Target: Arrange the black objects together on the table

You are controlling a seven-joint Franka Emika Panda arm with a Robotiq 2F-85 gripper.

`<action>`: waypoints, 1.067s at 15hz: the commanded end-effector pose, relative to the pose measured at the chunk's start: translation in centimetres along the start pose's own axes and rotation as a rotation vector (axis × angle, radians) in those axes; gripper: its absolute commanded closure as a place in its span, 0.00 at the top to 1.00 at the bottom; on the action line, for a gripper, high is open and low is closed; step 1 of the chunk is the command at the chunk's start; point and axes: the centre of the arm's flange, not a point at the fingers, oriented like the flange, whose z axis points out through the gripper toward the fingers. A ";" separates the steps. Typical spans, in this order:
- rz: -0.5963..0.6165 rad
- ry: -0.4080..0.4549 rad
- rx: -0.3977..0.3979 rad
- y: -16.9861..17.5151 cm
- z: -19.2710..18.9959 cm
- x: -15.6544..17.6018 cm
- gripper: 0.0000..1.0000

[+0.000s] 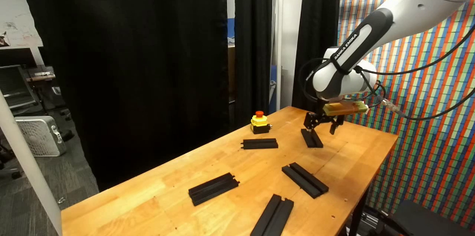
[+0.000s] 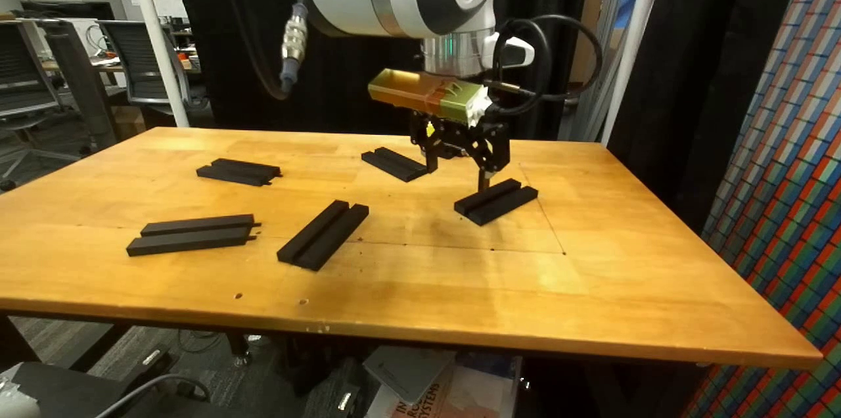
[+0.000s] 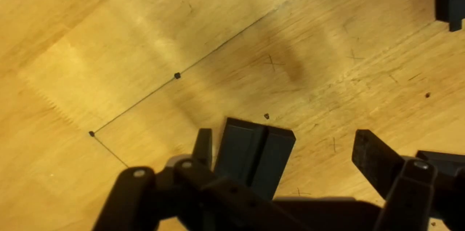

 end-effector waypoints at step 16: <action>0.105 -0.029 -0.009 3.1 8.1 10.0 1.00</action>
